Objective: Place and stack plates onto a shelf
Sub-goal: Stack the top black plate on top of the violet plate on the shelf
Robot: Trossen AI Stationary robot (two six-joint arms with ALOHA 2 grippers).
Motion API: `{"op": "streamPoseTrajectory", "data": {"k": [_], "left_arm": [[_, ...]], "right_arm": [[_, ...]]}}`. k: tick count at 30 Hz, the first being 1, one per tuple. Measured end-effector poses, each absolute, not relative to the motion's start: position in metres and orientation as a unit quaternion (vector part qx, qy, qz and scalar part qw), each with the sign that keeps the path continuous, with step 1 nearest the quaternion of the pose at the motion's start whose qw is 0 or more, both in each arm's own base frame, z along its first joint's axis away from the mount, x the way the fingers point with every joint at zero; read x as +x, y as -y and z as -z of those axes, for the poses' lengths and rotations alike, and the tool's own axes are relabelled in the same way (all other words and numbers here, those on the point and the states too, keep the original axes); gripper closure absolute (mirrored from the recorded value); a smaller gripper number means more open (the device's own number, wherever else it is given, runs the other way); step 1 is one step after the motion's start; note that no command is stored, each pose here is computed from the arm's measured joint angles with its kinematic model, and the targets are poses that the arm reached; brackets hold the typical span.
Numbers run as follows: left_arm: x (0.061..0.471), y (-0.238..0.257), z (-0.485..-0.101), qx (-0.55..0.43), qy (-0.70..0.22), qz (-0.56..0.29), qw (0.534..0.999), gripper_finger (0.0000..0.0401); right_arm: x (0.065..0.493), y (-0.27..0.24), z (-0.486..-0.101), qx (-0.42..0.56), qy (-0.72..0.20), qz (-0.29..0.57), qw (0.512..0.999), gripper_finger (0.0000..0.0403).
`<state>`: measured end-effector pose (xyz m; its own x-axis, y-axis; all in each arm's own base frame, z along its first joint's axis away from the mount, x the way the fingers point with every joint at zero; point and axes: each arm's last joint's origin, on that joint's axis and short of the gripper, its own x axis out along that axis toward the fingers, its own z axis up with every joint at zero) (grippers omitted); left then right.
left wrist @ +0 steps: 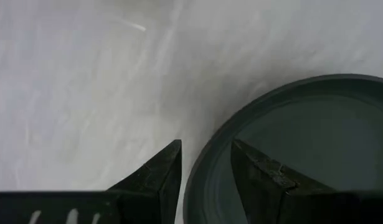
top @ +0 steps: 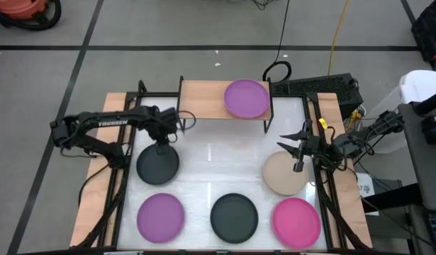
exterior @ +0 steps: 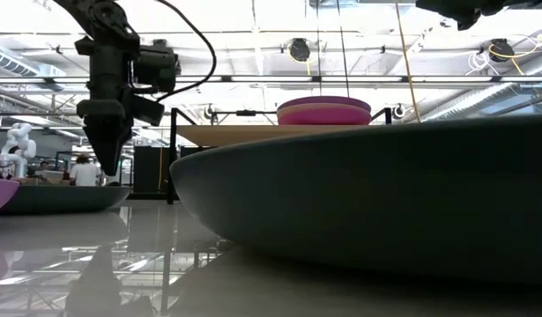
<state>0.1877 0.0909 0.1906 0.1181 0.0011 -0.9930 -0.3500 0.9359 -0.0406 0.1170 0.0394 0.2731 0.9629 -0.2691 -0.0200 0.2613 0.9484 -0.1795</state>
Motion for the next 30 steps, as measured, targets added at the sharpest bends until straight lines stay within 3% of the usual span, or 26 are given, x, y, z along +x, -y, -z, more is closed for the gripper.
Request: {"op": "streamPoseTrajectory", "data": {"k": [30], "left_arm": [[0.182, -0.106, -0.166, -0.144, -0.643, -0.084, 0.747, 0.0259]], "right_arm": [[0.117, -0.039, -0.273, -0.086, -0.022, 0.134, 0.987, 0.0293]]}}
